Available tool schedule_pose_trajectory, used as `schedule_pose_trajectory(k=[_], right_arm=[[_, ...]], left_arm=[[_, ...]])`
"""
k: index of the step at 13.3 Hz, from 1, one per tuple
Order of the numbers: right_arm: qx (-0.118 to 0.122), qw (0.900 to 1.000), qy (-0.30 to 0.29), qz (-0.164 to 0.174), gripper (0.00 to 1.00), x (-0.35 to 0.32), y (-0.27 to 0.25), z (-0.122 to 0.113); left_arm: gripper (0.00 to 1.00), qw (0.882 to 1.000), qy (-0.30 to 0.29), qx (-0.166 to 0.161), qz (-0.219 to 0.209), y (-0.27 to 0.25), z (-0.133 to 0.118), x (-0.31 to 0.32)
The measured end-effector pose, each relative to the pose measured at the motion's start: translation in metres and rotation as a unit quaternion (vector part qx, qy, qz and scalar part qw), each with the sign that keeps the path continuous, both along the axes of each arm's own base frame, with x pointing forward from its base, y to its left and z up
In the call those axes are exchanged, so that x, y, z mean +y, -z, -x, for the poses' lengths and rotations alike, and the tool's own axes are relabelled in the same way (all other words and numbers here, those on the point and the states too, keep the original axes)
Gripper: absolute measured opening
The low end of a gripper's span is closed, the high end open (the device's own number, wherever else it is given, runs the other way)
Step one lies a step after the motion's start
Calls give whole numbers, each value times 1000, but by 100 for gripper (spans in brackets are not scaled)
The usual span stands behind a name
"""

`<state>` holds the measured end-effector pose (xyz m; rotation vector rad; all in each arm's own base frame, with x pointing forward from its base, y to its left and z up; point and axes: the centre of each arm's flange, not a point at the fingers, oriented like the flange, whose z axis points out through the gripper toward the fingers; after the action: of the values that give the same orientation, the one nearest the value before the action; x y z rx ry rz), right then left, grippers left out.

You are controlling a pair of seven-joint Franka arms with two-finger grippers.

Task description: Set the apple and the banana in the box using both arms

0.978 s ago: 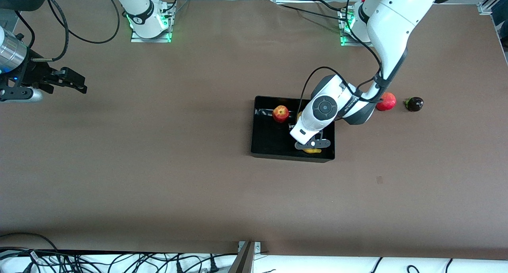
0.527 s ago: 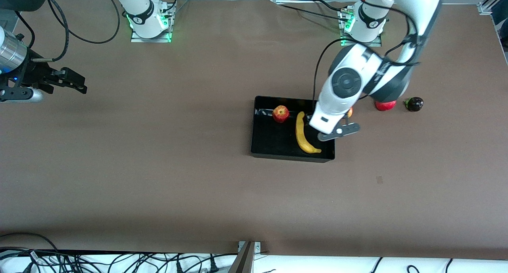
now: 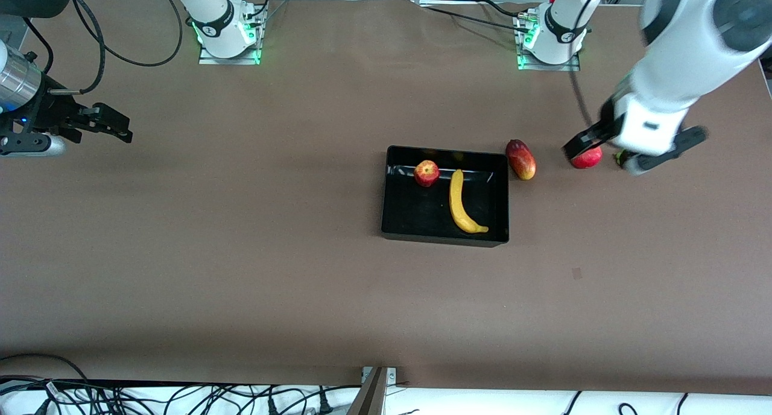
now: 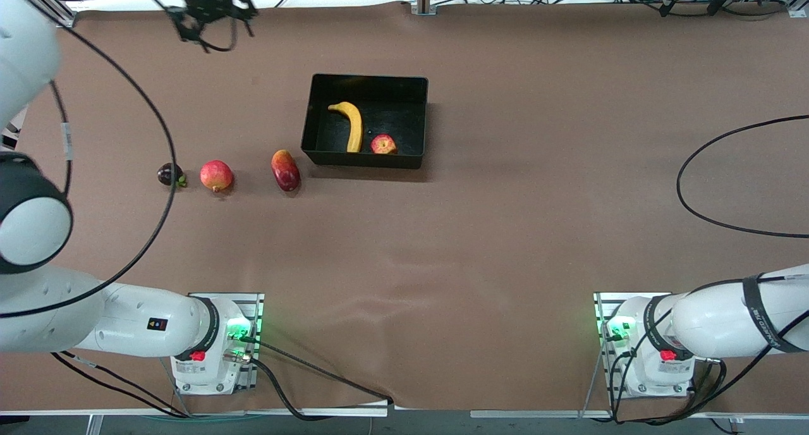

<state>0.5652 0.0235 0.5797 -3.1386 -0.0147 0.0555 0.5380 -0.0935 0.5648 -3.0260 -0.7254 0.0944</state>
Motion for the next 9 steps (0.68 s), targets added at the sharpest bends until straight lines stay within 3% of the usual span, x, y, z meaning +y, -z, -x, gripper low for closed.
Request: schedule_pose_trajectory(k=[4, 9], right_arm=[[0, 1000, 0, 0, 100, 0, 0, 0], [0, 1000, 0, 0, 100, 0, 0, 0]], left_arm=[[100, 993, 112, 5, 22, -74, 38, 106], [100, 987, 162, -9, 4, -89, 39, 133]])
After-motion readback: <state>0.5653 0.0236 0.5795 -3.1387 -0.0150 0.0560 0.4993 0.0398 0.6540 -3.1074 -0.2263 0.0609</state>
